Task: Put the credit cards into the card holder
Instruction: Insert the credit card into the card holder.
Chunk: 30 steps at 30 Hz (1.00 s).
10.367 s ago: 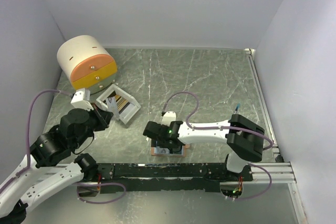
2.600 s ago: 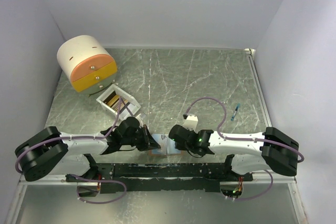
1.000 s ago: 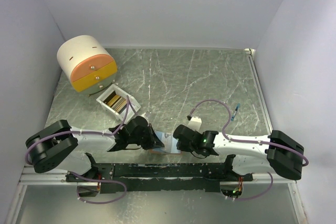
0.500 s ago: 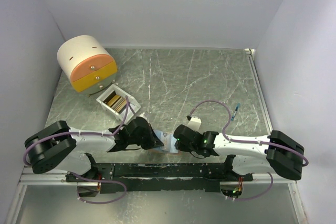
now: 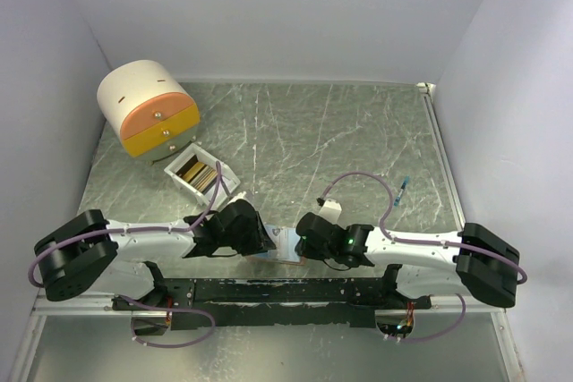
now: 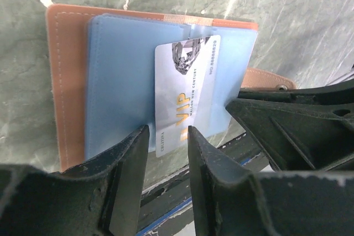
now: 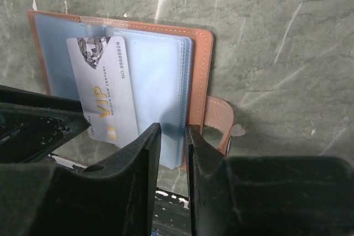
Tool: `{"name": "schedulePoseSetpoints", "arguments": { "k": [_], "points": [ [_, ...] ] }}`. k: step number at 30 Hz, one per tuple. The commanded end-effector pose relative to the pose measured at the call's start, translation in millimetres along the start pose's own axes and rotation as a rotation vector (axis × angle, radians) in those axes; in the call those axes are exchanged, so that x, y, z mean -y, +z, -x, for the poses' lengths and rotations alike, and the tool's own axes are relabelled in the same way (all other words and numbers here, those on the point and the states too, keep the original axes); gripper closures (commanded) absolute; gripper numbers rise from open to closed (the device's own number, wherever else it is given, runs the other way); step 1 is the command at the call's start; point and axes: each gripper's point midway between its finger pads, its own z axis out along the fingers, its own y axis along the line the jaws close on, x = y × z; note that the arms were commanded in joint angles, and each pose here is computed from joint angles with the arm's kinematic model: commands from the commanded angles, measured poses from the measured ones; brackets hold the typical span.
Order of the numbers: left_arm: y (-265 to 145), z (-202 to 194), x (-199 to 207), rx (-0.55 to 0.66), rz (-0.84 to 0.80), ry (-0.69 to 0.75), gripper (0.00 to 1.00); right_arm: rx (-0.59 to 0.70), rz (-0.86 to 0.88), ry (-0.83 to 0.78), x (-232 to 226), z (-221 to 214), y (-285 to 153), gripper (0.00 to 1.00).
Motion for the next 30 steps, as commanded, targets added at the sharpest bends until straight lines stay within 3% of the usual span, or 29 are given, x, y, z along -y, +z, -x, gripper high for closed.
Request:
{"name": "schedulePoseSetpoints", "arguments": {
  "k": [1, 11, 30],
  "points": [
    [-6, 14, 2, 0.066, 0.030, 0.052, 0.55, 0.007, -0.014, -0.010, 3, 3, -3, 0.75],
    [-4, 28, 10, 0.118, 0.040, 0.133, 0.53, 0.041, -0.033, -0.005, 3, 20, -6, 0.72],
    [18, 26, 22, 0.086, 0.005, 0.215, 0.56, 0.004, -0.044, -0.001, 15, 14, 10, 0.73]
  ]
}}
